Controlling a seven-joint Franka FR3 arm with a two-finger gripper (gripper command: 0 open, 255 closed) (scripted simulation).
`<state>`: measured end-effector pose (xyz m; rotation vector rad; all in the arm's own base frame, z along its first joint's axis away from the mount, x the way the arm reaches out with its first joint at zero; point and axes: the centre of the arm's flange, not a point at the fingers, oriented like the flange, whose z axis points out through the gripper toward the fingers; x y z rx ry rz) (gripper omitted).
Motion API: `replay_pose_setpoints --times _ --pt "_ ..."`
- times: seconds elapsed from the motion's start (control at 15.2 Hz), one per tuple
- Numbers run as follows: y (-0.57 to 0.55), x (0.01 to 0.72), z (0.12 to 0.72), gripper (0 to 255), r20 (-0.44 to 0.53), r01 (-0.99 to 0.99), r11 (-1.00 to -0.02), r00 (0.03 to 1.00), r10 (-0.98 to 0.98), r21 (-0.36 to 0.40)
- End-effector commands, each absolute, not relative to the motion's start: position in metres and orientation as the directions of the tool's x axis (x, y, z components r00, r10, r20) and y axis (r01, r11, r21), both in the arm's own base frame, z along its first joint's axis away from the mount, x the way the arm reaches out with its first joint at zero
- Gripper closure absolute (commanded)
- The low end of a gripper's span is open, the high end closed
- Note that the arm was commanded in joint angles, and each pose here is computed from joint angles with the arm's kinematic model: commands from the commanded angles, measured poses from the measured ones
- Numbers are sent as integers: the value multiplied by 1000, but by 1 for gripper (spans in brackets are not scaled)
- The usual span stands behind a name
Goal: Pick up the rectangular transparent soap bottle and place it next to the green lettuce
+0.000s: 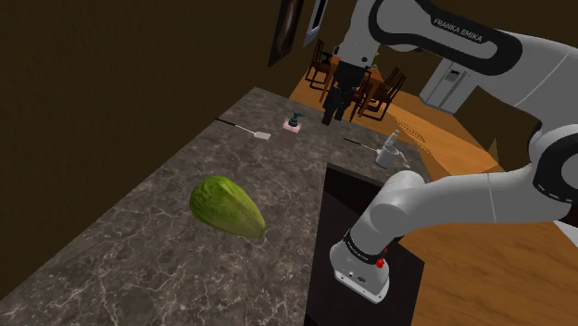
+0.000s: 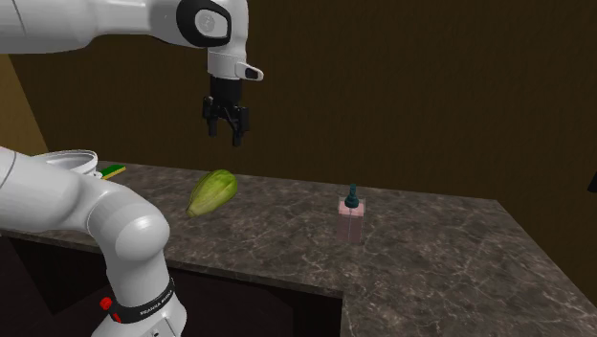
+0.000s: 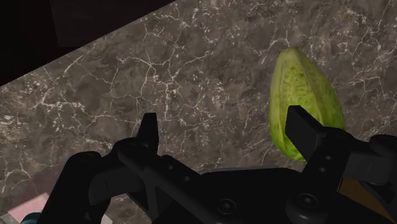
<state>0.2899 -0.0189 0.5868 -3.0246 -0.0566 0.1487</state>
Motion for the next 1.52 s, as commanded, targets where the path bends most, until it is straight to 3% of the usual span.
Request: replay_pose_setpoints --times 0.0,1.45 --pt "-19 290 587 0 -96 32 -993 995 43 -114" --pt "-218 467 475 0 -63 -10 -991 998 -2 -130"
